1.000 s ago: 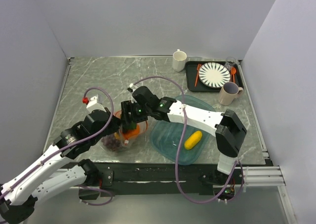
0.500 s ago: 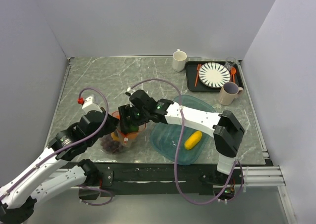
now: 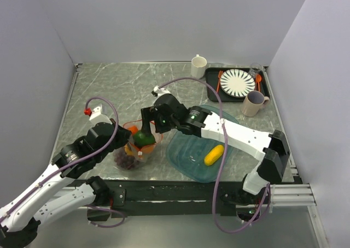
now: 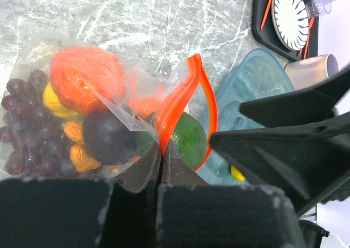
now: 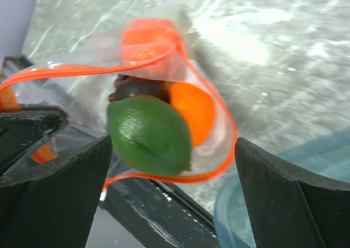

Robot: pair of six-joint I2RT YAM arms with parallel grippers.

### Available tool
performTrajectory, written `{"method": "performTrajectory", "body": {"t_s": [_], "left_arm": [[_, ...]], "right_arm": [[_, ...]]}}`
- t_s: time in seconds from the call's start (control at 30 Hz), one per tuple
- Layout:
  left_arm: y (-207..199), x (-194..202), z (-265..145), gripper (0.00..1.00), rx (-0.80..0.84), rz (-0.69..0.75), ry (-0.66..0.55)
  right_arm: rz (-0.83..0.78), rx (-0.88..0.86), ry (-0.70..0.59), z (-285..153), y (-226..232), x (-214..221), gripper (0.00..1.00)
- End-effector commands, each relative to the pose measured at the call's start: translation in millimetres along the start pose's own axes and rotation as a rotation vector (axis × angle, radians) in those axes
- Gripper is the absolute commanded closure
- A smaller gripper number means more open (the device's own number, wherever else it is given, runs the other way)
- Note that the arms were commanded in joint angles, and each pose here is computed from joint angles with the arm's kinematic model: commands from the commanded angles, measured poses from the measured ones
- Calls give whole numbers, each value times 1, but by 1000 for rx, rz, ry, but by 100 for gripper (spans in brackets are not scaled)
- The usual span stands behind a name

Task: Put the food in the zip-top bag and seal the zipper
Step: Place the fake fruit in the zipper food storage bag, then adjust the zipper food storage bag at the center of the board.

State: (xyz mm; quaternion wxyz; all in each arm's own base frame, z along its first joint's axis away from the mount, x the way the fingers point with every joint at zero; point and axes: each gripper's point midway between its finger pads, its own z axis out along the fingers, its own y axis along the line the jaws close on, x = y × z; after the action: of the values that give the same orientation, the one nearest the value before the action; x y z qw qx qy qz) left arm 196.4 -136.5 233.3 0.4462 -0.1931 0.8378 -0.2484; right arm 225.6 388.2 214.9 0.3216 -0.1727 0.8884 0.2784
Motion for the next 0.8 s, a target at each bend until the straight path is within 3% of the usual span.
{"method": "performTrajectory", "body": {"t_s": [0.0, 0.17, 0.33, 0.63, 0.73, 0.77], "left_arm": [[-19, -20, -7, 99, 62, -62, -59], [-18, -21, -8, 99, 60, -61, -63], [-19, -20, -7, 99, 63, -60, -60], [-18, -20, -8, 99, 67, -61, -61], [-18, -21, -9, 99, 63, -59, -62], [-17, -21, -9, 99, 59, -57, -61]], "right_arm": [[48, 114, -80, -24, -30, -17, 3], [79, 114, -42, -17, -43, 1, 15], [76, 88, 34, 0, -40, 19, 33], [81, 122, 145, 23, -49, 48, 51], [74, 118, 148, 22, -47, 47, 71], [75, 111, 147, 21, -46, 46, 86]]}}
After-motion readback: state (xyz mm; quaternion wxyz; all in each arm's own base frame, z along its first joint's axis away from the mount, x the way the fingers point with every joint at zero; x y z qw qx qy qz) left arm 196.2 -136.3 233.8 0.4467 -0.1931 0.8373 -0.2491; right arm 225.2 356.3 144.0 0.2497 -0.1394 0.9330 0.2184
